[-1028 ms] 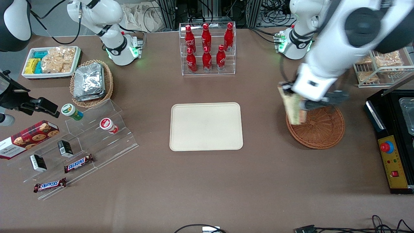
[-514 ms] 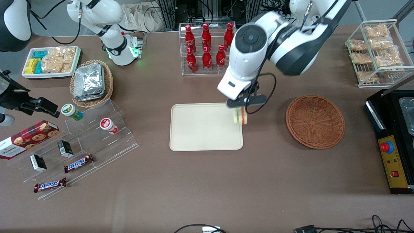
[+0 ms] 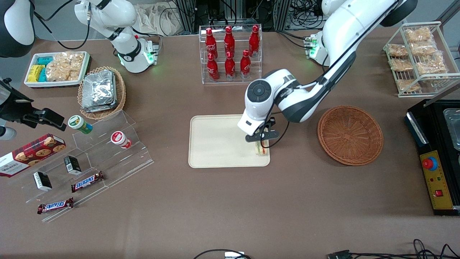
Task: Place sandwich from basket to tray
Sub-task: 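Lower the held sandwich onto the cream tray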
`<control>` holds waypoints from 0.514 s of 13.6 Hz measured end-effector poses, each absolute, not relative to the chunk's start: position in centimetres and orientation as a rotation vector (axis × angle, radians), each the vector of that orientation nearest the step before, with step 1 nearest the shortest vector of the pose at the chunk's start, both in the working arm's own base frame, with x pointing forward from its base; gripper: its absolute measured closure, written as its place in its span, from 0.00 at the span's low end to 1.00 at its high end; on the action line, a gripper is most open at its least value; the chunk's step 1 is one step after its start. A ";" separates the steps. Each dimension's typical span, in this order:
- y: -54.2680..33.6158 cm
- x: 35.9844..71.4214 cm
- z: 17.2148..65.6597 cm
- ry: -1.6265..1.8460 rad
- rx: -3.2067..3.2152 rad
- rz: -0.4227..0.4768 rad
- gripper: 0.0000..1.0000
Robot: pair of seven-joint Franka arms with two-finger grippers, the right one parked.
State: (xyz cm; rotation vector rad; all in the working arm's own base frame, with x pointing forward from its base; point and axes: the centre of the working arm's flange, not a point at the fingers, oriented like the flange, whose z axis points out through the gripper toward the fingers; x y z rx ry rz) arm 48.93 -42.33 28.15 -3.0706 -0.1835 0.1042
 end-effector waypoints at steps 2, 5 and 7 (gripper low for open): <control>-42.9 48.7 26.2 -0.173 -3.092 0.120 0.83; -43.4 48.2 24.4 -0.132 -3.082 0.109 0.83; -43.4 48.2 24.2 -0.131 -3.080 0.113 0.67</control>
